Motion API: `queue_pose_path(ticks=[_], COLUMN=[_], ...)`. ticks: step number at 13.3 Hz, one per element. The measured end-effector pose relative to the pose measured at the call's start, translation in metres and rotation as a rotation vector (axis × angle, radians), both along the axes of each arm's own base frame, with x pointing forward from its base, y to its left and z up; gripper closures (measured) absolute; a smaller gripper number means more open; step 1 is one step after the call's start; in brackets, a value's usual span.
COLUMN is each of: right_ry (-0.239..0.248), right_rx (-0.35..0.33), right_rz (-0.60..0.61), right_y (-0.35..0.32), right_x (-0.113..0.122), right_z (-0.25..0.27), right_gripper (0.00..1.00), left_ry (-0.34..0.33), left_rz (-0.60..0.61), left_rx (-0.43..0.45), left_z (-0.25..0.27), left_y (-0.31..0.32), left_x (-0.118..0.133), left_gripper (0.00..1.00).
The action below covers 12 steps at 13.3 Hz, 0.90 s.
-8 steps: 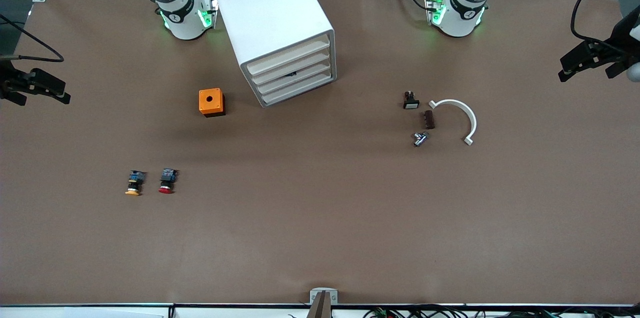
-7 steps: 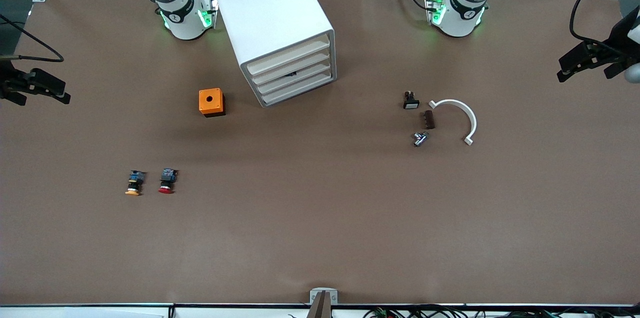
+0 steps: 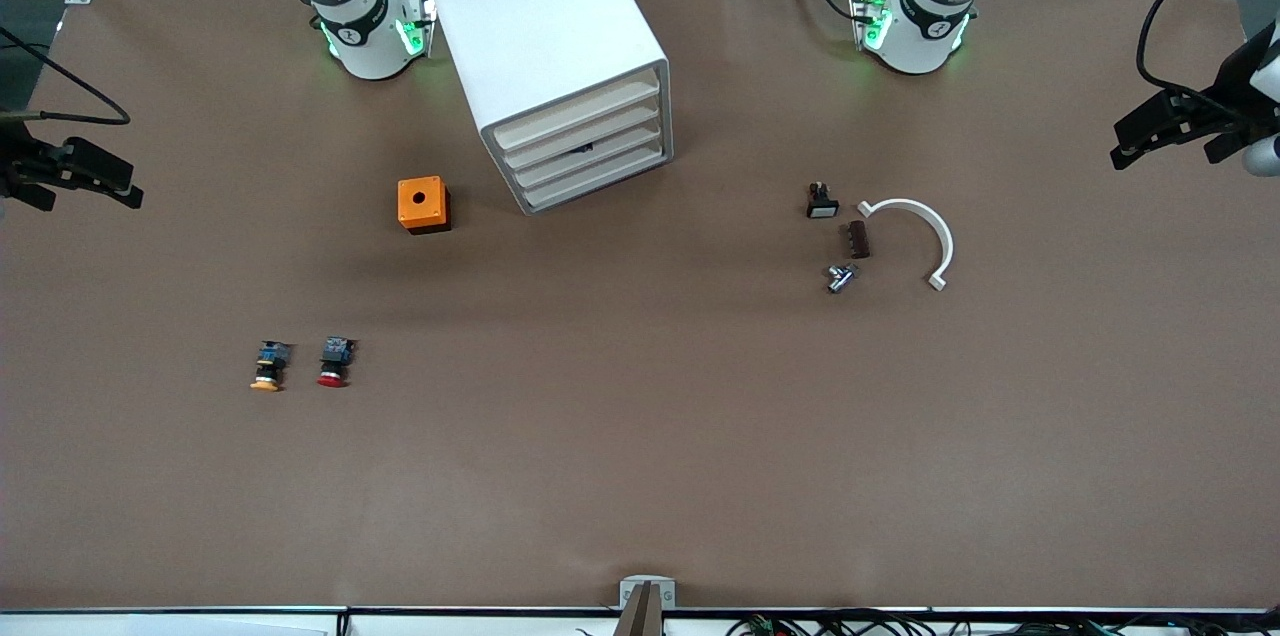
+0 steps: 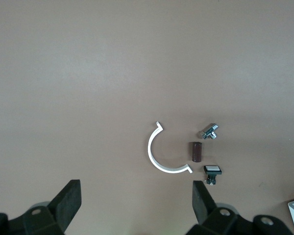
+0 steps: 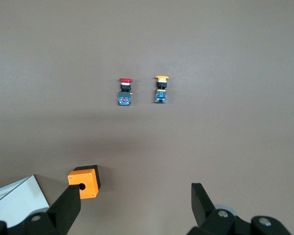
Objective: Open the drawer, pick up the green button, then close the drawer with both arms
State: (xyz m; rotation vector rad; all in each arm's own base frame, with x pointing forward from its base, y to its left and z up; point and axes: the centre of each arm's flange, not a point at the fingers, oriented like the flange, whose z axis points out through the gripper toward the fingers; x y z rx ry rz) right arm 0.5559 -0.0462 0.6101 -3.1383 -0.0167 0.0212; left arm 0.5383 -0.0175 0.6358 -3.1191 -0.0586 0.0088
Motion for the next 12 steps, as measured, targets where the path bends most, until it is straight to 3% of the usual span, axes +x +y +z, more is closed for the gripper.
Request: queue_pose_path(ticks=[12], right_ry=[0.011], right_rx=[0.001], right_rz=[-0.001], right_y=[0.0], right_x=[-0.001], right_z=[-0.001], right_gripper=[0.0], left_ry=[0.175], left_rz=[0.276], left_rx=[0.014], left_z=[-0.117], left_y=[-0.049], left_x=[0.075], left_gripper=[0.0])
